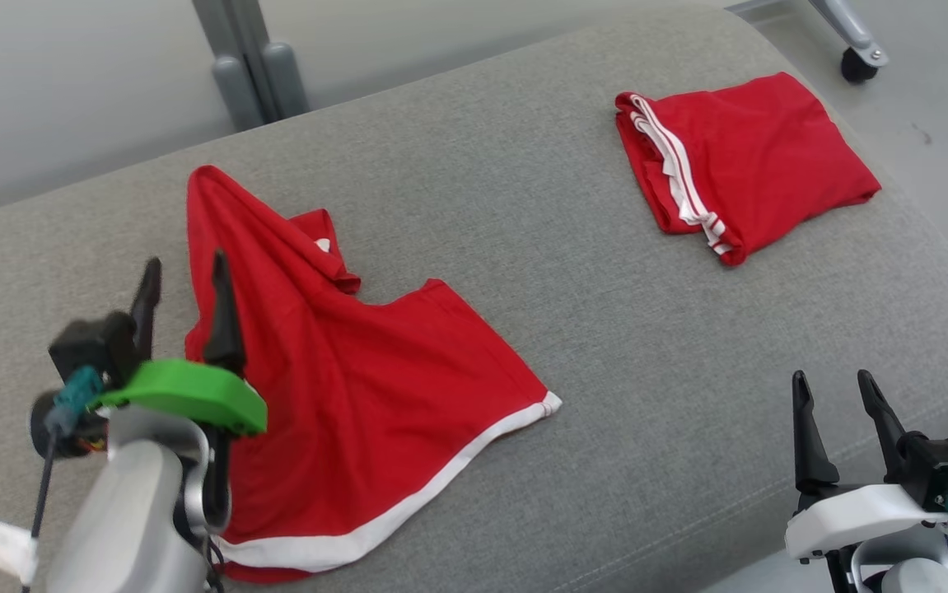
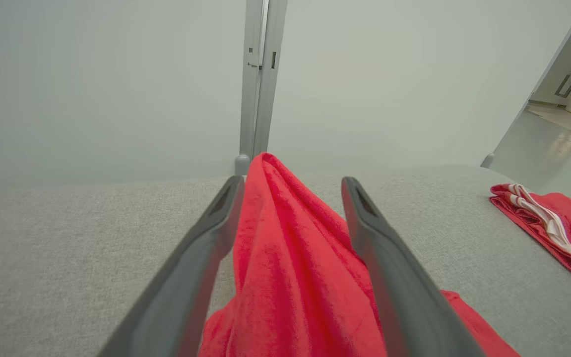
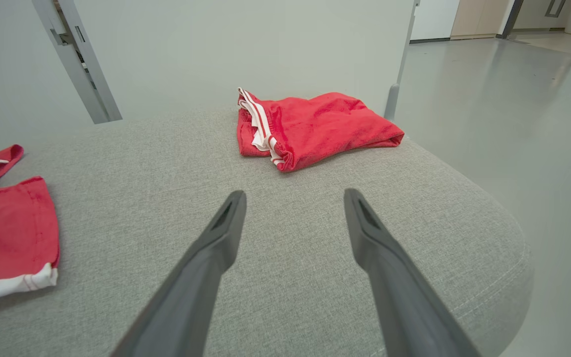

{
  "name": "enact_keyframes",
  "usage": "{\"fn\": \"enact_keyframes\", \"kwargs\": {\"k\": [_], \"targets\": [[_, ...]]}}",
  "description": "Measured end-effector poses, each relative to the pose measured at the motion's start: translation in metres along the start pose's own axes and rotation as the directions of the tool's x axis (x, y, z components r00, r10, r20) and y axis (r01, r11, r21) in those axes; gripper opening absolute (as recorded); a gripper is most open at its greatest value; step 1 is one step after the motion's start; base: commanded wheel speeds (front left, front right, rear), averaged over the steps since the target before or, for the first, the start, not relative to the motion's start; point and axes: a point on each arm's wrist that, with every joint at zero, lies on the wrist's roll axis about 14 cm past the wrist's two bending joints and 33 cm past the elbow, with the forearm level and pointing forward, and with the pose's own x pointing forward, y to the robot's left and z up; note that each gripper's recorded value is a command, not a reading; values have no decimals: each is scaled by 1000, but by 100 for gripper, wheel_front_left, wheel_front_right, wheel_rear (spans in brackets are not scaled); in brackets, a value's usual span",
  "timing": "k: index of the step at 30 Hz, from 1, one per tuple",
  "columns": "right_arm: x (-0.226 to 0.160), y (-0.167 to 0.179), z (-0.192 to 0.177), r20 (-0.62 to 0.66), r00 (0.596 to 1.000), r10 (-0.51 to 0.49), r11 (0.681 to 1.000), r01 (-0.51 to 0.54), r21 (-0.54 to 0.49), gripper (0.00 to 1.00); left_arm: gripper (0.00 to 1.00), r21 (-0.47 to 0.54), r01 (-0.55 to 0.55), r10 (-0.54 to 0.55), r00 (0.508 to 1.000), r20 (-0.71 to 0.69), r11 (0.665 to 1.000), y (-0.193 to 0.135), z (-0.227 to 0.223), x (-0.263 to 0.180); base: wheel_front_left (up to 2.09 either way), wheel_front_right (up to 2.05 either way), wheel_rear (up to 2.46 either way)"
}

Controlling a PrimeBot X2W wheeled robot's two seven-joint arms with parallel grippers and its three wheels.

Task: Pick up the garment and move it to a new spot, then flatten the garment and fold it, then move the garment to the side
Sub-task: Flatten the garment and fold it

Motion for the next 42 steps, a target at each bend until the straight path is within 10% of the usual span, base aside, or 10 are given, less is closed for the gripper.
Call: {"fn": "enact_keyframes", "kwargs": {"k": [21, 42], "targets": [[13, 78, 1, 17, 970, 243, 970, -243, 3, 100, 100, -16, -275, 275, 961, 7, 961, 54, -22, -192, 0, 0, 0], [20, 121, 4, 23, 934, 357, 934, -357, 15, 100, 100, -32, -204, 204, 979, -17, 978, 40, -32, -200, 0, 0, 0]]}}
